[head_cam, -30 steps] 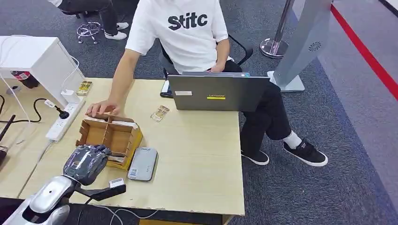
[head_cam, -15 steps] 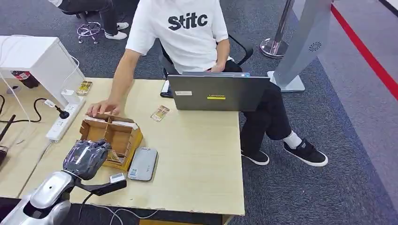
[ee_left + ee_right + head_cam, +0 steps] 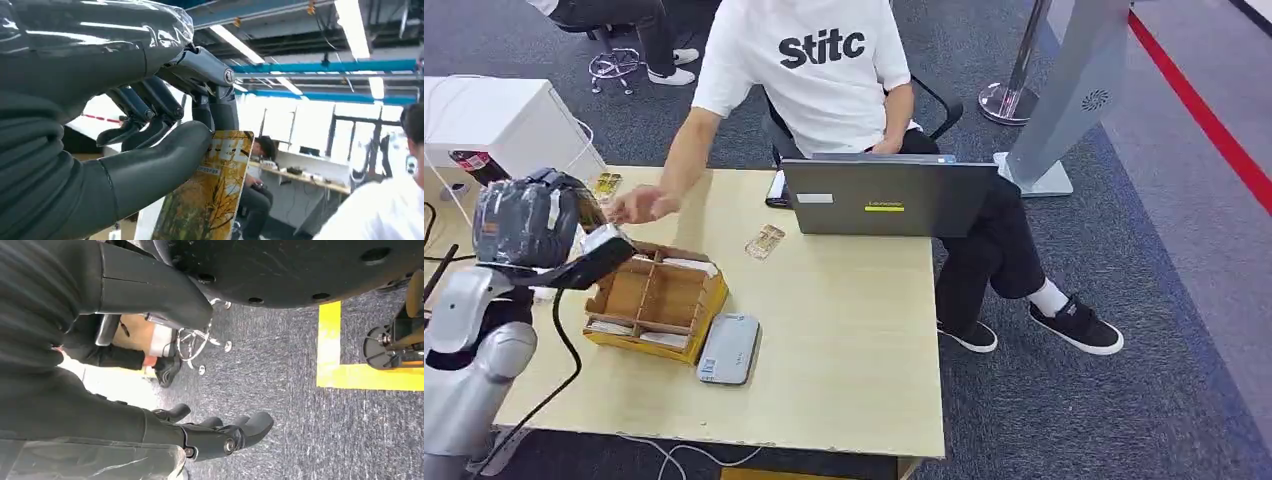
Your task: Pass the card to the sensor for recognition and then transmit it.
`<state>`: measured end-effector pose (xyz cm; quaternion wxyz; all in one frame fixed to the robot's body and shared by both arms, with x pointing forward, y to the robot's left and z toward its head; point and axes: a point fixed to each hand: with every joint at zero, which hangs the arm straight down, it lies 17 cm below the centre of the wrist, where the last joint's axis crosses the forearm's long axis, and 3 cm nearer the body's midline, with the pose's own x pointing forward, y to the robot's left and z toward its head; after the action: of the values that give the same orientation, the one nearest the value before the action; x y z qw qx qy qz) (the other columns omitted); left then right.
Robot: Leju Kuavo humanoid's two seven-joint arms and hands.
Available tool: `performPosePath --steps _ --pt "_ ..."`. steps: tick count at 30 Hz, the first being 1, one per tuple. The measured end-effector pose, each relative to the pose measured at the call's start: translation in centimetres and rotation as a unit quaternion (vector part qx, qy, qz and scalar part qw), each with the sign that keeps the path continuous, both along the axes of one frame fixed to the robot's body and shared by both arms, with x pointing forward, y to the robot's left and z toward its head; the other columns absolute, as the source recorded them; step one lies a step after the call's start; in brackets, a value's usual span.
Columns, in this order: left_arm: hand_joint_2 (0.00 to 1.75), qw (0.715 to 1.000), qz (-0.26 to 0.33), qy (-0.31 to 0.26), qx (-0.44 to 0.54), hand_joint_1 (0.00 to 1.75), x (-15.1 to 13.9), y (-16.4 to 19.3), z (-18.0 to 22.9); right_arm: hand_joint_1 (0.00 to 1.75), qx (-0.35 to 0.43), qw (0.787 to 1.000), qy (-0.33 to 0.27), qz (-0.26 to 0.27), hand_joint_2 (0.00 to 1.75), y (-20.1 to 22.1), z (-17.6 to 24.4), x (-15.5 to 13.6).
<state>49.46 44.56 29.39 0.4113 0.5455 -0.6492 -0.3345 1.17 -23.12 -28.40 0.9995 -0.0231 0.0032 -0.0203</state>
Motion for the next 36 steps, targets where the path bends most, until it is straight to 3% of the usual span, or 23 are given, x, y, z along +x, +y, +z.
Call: performPosePath --steps 14,15,16,23,26,32,36 --pt "1.75 0.999 0.035 0.008 -0.026 1.75 1.8 2.7 -0.6 0.00 0.000 1.000 0.000 0.014 1.75 -0.1 0.0 0.2" --pt "1.75 0.999 0.036 0.010 -0.026 1.57 1.8 2.8 -0.7 0.00 0.000 1.000 0.000 0.014 1.75 -0.1 0.0 0.2" --pt "1.75 0.999 0.037 0.011 -0.027 0.00 1.9 2.8 -0.9 0.00 0.000 1.000 0.000 0.014 1.75 -0.1 0.0 0.2" --pt "1.75 0.999 0.040 0.015 -0.031 0.00 1.9 3.0 -1.4 0.00 0.001 1.000 0.004 0.014 1.75 -0.1 0.0 0.2" --pt "1.75 0.999 0.033 -0.011 -0.041 0.00 1.6 2.7 -0.8 0.00 0.001 1.000 0.004 0.012 1.75 -0.1 0.0 0.2" --pt "1.75 0.968 -0.053 -0.233 -0.083 0.00 -5.3 -1.2 4.1 0.00 -0.003 1.000 0.003 0.009 1.75 -0.2 0.0 0.3" --pt "1.75 0.901 -0.132 -0.370 -0.183 0.00 -14.0 -5.3 6.5 0.00 -0.013 1.000 0.003 -0.009 1.75 -0.3 0.0 0.2"
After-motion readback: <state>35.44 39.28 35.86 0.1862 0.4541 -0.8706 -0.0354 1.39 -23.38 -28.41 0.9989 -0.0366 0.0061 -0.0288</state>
